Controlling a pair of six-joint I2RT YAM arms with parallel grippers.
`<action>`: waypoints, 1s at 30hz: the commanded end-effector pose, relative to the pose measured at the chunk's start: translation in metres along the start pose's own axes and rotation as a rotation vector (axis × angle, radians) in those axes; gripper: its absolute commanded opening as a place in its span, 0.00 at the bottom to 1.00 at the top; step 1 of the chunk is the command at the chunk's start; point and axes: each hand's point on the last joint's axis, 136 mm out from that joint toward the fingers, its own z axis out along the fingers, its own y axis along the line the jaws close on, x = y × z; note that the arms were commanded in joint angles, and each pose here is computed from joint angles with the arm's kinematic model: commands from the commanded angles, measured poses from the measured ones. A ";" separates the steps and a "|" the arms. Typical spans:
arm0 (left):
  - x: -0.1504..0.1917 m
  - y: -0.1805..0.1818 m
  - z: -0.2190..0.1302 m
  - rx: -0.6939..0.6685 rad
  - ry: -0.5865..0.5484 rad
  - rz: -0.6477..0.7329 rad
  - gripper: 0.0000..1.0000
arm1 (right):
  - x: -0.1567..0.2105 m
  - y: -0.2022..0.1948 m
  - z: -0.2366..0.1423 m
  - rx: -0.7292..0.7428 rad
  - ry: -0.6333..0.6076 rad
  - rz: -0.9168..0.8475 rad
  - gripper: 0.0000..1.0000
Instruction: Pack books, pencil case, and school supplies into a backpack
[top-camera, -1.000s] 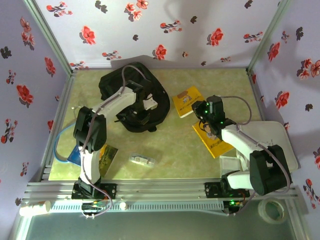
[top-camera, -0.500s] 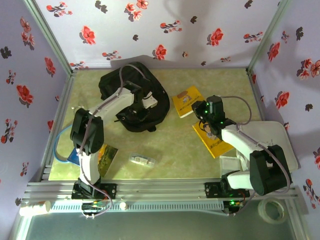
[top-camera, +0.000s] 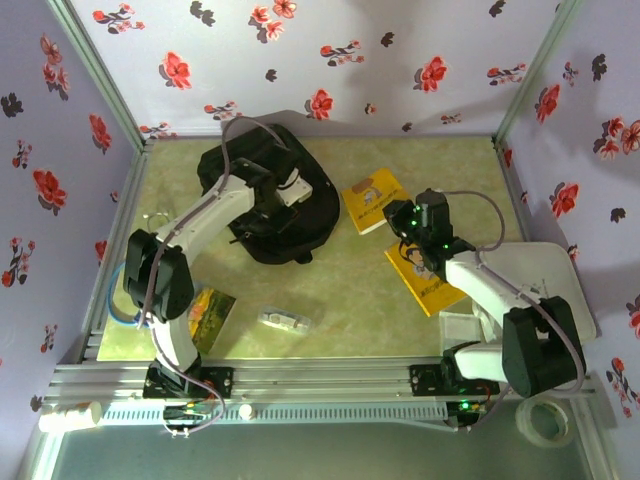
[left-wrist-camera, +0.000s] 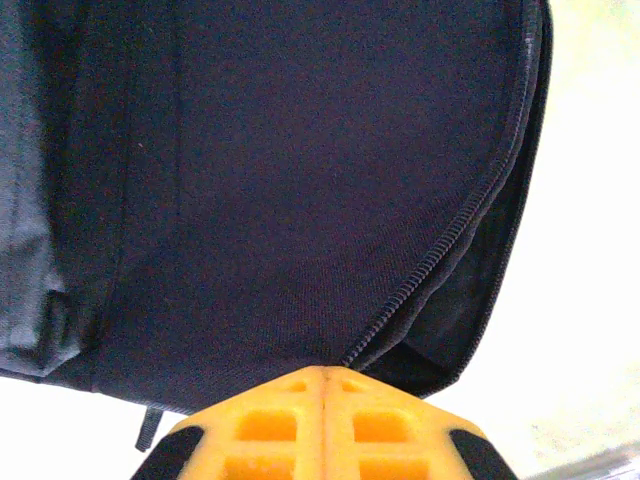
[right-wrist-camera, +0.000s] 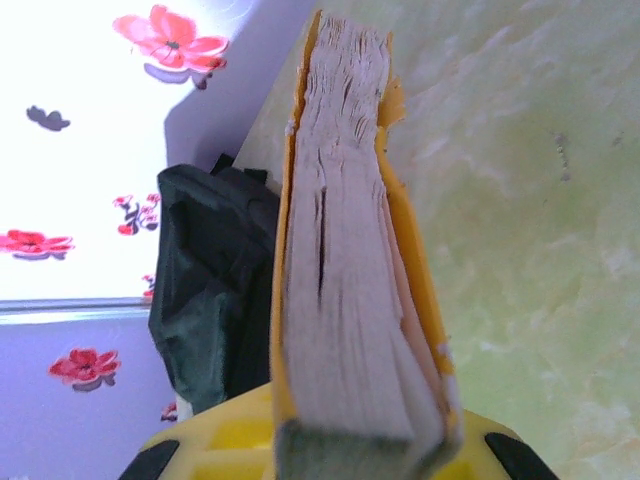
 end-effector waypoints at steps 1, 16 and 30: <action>-0.004 0.004 -0.005 -0.001 -0.047 -0.037 0.02 | -0.005 0.056 -0.019 -0.195 0.010 -0.045 0.01; -0.010 0.020 -0.005 -0.042 -0.106 -0.115 0.12 | 0.055 0.021 -0.063 -0.080 0.231 0.048 0.01; 0.035 -0.040 0.034 0.209 0.170 0.118 0.51 | 0.043 0.007 -0.059 -0.006 0.165 0.003 0.00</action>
